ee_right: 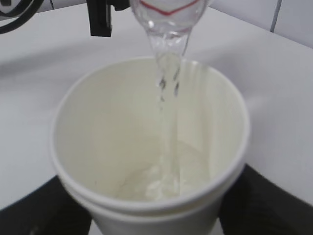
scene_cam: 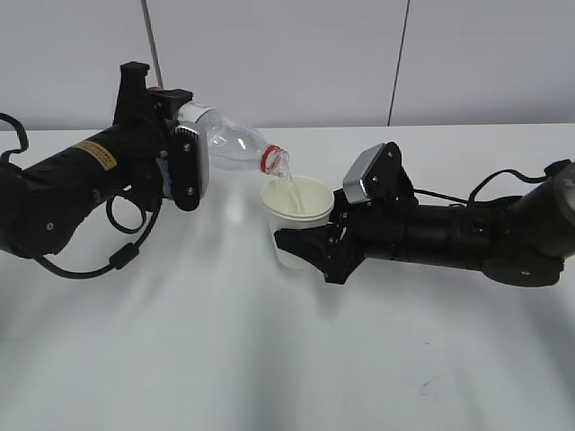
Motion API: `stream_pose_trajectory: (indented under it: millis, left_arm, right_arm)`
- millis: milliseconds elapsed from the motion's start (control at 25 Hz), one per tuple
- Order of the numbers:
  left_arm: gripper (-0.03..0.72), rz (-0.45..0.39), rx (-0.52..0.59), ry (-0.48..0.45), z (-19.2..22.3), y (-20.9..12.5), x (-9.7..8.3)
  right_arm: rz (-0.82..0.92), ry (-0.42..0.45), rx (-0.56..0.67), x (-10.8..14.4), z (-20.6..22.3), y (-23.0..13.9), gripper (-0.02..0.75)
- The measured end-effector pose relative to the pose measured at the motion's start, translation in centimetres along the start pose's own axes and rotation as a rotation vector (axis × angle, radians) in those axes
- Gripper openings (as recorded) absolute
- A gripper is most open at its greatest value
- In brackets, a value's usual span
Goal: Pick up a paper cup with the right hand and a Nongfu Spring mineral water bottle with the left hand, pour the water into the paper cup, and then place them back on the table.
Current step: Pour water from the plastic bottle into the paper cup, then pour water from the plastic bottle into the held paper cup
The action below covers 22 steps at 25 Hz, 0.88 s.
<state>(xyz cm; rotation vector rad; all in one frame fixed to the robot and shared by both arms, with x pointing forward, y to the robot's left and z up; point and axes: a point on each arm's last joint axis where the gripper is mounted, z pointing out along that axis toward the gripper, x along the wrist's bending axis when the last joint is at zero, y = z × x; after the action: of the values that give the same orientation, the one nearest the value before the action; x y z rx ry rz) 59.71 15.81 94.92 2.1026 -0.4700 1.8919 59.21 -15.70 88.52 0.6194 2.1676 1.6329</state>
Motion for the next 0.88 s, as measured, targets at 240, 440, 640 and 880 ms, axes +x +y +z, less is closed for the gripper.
stream_pose_trajectory:
  millis: [240,440,640,880]
  left_arm:
    - [0.412,0.007,0.000,0.001,0.00,0.00,0.01]
    - [0.412,0.010,0.000,0.001,0.00,0.00,0.01]
    - [0.412,0.011,0.000,0.001,0.00,0.00,0.01]
    - [0.412,0.011,0.000,0.001,0.00,0.00,0.01]
  right_arm:
    - [0.000,-0.001,0.003,-0.01,0.00,-0.03,0.507]
    - [0.000,-0.001,0.003,-0.01,0.00,-0.03,0.507]
    - [0.000,-0.002,0.005,-0.02,0.00,-0.04,0.507]
    - [0.000,-0.002,0.005,-0.02,0.00,-0.04,0.507]
